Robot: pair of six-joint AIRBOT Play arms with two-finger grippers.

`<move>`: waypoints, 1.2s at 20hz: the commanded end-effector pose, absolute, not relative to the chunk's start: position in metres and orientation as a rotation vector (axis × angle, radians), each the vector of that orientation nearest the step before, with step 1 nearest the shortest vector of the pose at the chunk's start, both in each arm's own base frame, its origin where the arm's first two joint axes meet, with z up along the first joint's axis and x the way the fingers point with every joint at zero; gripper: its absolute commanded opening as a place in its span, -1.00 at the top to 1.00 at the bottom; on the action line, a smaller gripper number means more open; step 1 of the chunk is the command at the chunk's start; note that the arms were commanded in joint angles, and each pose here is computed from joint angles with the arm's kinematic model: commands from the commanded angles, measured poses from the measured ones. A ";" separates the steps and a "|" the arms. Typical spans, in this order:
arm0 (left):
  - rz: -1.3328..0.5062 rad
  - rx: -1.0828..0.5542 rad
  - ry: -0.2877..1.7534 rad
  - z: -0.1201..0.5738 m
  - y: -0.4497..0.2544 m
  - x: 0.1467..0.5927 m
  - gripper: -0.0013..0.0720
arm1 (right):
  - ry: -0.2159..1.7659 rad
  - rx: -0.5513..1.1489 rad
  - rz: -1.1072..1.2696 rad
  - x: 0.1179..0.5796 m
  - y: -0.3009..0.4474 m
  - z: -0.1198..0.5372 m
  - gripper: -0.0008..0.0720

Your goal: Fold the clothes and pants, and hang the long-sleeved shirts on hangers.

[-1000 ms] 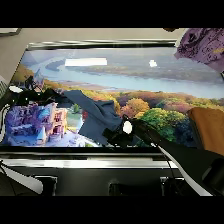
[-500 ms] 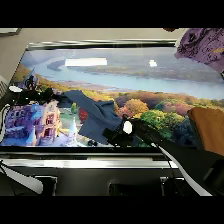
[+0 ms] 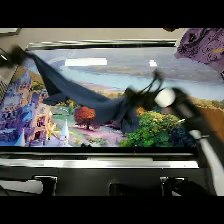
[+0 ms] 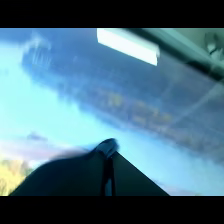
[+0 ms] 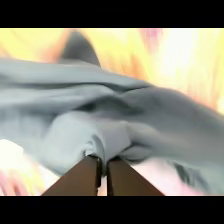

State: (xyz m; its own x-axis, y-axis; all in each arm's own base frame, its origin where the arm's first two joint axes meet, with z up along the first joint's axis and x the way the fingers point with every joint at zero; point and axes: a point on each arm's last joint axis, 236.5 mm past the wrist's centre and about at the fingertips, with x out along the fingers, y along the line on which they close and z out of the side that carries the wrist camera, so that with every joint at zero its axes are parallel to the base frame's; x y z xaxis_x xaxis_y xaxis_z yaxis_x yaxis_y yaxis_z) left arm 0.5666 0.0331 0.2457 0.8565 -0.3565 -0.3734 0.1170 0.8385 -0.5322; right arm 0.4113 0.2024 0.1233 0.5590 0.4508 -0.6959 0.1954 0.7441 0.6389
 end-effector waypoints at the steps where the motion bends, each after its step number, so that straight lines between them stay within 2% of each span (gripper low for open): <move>1: -0.207 -0.443 0.151 0.417 0.041 0.506 0.93 | 0.581 0.672 0.135 0.433 0.102 0.284 0.90; 5: -0.125 -0.378 -0.096 0.527 0.037 0.393 0.92 | 0.195 0.546 0.169 0.366 0.054 0.444 0.89; 9: -0.055 -0.238 -0.196 0.569 0.017 0.295 0.92 | -0.067 0.454 0.238 0.264 0.051 0.535 0.89; 12: 0.030 -0.216 -0.225 0.577 0.020 0.250 0.92 | -0.239 0.367 0.261 0.205 0.048 0.573 0.89; 14: 0.061 -0.204 -0.185 0.567 0.024 0.246 0.92 | -0.296 0.337 0.254 0.193 0.045 0.585 0.89; 17: 0.070 -0.235 -0.073 0.533 0.035 0.278 0.92 | -0.180 0.400 0.251 0.232 0.049 0.561 0.89; 20: 0.089 -0.266 0.134 0.457 0.061 0.347 0.92 | 0.127 0.402 0.255 0.328 0.067 0.481 0.89; 24: 0.055 -0.264 0.488 0.307 0.079 0.454 0.92 | 0.531 0.468 0.247 0.466 0.089 0.330 0.89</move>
